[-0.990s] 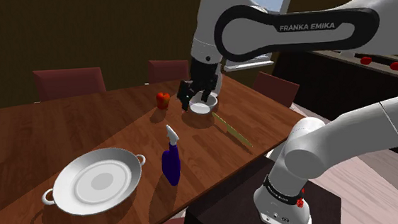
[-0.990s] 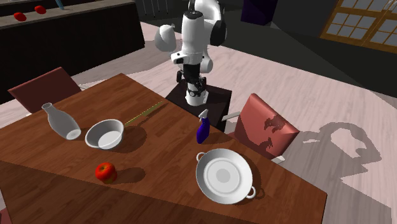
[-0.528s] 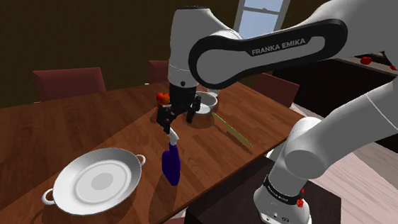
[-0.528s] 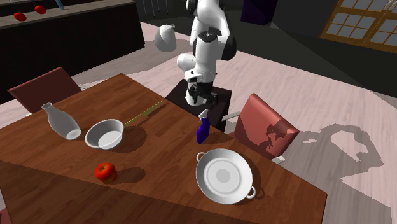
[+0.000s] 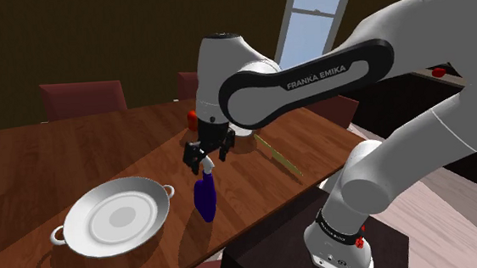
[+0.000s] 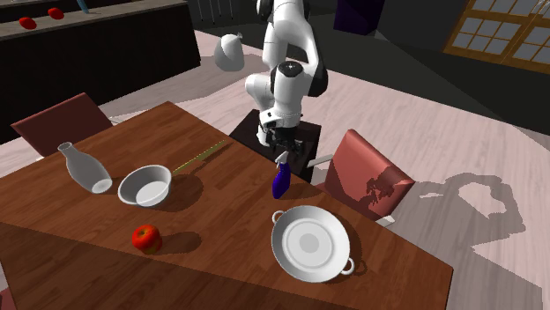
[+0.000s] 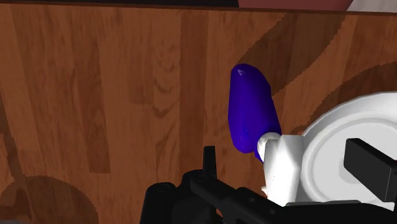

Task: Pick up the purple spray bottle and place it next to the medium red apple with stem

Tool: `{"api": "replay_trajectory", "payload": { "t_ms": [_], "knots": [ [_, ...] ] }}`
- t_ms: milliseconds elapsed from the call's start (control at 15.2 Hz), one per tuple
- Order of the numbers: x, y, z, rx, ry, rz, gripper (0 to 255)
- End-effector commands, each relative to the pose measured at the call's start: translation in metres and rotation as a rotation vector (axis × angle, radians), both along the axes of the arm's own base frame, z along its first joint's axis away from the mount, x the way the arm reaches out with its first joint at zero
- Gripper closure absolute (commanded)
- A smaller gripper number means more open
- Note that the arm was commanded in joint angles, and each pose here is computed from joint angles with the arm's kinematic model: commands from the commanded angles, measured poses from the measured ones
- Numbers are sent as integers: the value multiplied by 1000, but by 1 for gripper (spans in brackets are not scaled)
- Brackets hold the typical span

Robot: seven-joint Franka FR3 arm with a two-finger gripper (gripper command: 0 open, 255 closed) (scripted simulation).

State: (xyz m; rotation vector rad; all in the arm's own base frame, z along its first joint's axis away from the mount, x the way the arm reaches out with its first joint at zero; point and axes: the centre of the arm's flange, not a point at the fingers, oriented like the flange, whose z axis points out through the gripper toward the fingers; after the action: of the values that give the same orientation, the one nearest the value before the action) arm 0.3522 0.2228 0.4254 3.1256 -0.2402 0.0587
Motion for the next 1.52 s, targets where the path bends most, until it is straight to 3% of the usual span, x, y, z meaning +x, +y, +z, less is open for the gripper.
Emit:
{"api": "replay_trajectory", "payload": {
  "t_ms": [0,462,528,1122,1452],
  "knots": [
    [-1,1,-6,0,-1,0,0],
    [-1,1,-6,0,-1,0,0],
    [-1,1,-6,0,-1,0,255],
    [-1,1,-6,0,-1,0,255],
    [-1,1,20,0,-1,0,255]
  ]
}}
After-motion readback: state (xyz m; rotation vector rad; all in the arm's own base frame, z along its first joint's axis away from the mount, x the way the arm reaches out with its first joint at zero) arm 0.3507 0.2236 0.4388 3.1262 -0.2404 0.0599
